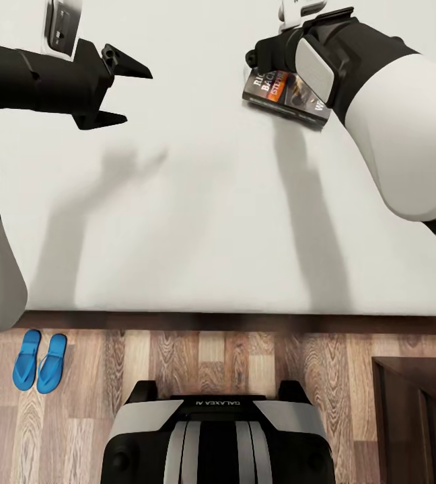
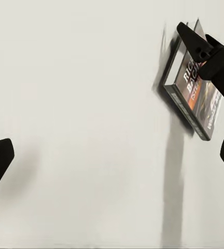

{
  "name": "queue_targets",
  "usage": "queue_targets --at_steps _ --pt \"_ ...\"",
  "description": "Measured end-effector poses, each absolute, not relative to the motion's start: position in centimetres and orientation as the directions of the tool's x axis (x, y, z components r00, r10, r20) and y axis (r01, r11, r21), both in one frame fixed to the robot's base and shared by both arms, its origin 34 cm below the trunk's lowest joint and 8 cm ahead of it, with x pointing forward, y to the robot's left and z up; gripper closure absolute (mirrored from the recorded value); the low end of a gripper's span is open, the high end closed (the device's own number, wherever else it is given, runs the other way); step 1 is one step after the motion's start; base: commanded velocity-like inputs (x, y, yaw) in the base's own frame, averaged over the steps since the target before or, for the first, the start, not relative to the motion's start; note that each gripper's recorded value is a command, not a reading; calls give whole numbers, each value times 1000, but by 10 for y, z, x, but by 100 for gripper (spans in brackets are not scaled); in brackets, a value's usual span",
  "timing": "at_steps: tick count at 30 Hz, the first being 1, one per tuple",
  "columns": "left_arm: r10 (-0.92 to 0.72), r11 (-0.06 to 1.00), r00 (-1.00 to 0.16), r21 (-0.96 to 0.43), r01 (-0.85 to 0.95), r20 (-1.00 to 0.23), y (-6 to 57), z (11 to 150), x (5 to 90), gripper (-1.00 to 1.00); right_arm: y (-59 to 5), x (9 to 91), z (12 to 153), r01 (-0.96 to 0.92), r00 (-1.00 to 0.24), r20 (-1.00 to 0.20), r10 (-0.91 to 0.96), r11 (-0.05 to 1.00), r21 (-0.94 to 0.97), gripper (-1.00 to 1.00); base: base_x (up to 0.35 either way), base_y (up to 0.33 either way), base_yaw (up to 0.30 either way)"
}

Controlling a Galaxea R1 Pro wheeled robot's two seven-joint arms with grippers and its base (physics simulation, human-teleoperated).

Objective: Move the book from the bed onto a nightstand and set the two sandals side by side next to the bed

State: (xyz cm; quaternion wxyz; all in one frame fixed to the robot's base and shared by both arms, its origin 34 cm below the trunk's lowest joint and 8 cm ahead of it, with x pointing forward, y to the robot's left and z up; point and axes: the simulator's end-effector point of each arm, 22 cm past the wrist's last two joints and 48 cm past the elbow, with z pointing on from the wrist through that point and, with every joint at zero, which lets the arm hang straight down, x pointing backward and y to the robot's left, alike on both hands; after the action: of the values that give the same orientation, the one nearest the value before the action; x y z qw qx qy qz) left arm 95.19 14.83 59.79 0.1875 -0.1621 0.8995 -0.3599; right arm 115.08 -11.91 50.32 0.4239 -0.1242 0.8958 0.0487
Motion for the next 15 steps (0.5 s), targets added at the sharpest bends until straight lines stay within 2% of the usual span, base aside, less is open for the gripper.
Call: queue_targets --at_steps 15 --pt "-428 687 -877 -709 -157 -220 148 598 952 -100 -120 1151 504 -263 -619 -763 -186 965 -21 -100 -302 0 0"
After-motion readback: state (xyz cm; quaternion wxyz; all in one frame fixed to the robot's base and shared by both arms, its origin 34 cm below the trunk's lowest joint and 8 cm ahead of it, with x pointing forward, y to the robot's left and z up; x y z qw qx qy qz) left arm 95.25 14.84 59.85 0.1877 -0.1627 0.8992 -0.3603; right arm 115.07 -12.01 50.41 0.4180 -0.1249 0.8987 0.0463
